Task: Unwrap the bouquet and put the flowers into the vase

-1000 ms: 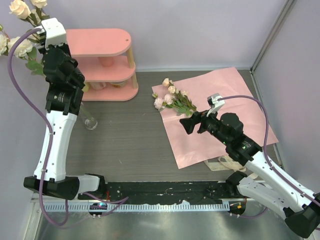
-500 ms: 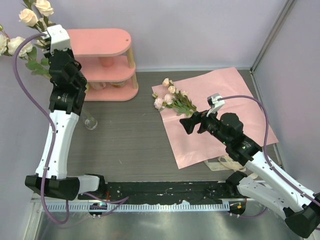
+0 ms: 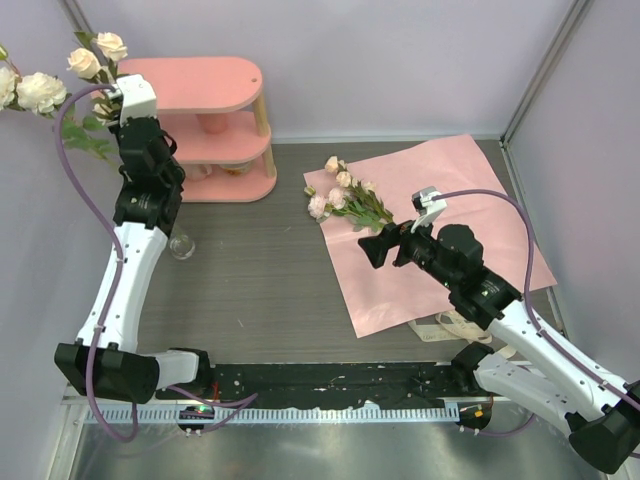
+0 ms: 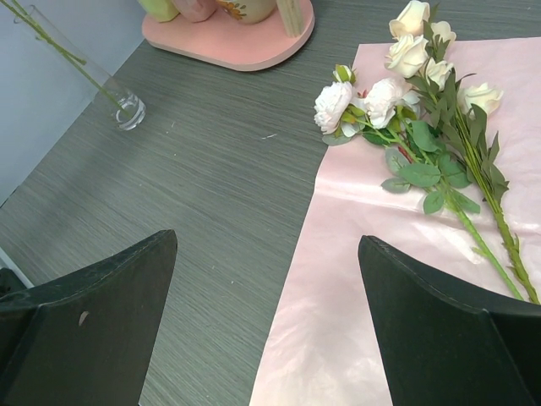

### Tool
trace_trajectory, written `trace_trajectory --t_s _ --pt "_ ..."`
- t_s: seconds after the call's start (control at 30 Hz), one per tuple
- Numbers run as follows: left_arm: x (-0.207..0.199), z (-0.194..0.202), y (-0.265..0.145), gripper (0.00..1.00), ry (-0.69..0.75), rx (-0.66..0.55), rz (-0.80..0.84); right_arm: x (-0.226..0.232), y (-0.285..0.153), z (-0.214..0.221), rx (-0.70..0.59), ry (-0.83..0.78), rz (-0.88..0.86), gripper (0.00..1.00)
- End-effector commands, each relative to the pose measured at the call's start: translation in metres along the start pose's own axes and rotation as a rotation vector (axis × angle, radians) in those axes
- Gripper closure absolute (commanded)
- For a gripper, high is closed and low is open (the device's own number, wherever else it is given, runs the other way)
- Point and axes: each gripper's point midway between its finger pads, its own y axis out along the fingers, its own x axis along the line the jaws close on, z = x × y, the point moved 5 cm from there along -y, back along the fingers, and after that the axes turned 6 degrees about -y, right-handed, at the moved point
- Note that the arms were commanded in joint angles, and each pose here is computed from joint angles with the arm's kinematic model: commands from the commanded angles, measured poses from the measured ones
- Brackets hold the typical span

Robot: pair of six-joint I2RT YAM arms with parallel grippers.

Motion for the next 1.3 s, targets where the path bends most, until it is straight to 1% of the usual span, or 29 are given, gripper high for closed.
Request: trace_trajectory --t_s 0.0,0.13,0.33,0.73,0.83,0.97,1.0,1.03,1.13,1.27 --pt "0.008 -0.003 0.000 1.00 -0.083 -0.049 -0.056 0.002 0.001 -0.019 -0.072 -0.012 -0.001 0.05" --pt "0.005 0.016 0.002 0.99 -0.057 -0.023 -0.062 0.002 0.002 -0.017 -0.067 -0.013 0.000 0.05" --pt "0.001 0.035 0.003 0.96 -0.040 0.005 -0.065 0.001 0.002 -0.016 -0.066 -0.010 0.000 0.05" --pt "-0.003 0.062 0.003 0.91 -0.042 0.056 -0.066 0.002 0.002 -0.015 -0.064 -0.007 -0.002 0.05" --pt "-0.004 0.071 0.002 0.88 -0.042 0.071 -0.069 0.001 0.001 -0.015 -0.066 -0.008 0.000 0.05" --pt "-0.004 0.078 0.000 0.86 -0.040 0.086 -0.068 0.001 0.001 -0.015 -0.067 -0.008 -0.001 0.05" --pt "-0.005 0.081 0.000 0.85 -0.036 0.093 -0.065 0.002 0.000 -0.015 -0.070 -0.007 -0.001 0.05" --pt "-0.005 0.082 0.000 0.81 -0.040 0.096 -0.065 0.001 0.000 -0.015 -0.069 -0.007 -0.001 0.05" --pt "-0.005 0.087 -0.001 0.73 -0.037 0.104 -0.063 0.001 0.001 -0.014 -0.066 -0.005 0.000 0.05" --pt "-0.005 0.092 -0.002 0.71 -0.037 0.116 -0.067 0.001 0.001 -0.014 -0.067 -0.005 -0.002 0.05"
